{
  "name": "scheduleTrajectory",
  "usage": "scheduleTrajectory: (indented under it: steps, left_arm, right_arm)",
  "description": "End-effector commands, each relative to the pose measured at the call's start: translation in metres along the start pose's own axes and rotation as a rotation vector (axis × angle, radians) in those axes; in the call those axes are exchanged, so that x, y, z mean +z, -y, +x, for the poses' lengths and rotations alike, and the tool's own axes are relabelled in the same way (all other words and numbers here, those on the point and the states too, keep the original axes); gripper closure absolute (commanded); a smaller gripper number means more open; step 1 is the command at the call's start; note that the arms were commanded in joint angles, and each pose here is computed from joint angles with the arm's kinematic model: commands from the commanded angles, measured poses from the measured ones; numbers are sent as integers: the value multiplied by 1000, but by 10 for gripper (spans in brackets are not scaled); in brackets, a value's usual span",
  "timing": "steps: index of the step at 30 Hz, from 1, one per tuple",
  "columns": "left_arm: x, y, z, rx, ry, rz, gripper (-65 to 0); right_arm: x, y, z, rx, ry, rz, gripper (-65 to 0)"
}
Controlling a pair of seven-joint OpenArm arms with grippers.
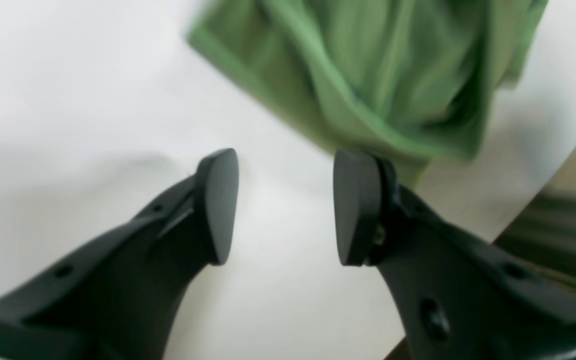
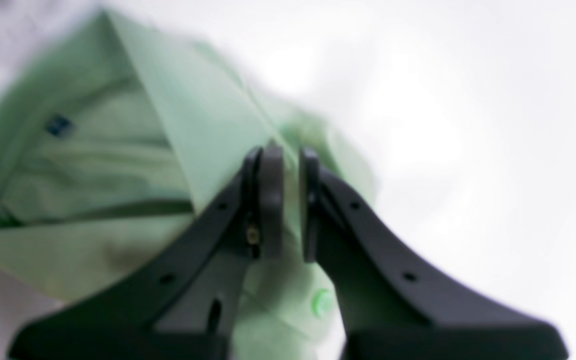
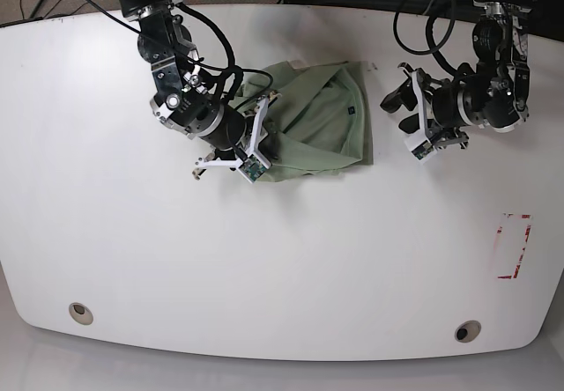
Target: Layout the t-shirt on the table in an organized manner, then fold the t-shirt properly
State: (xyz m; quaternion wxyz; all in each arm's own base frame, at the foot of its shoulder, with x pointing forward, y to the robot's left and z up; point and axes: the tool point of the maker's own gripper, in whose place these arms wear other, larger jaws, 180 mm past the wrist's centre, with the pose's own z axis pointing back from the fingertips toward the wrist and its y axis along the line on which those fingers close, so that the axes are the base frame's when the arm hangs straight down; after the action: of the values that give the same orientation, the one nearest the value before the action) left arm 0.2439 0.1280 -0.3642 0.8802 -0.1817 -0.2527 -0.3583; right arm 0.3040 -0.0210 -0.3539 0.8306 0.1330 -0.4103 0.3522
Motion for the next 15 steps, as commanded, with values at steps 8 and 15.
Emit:
scheduleTrajectory:
  steps: [8, 15]
  left_arm:
    - [-14, 9, -4, -117, -87, 19, -286]
    - [-33, 10, 14, -164, -54, 29, -286]
  right_arm:
    - [-21, 11, -17, -64, 94, 27, -46]
    - [-27, 8, -46, -127, 105, 35, -46]
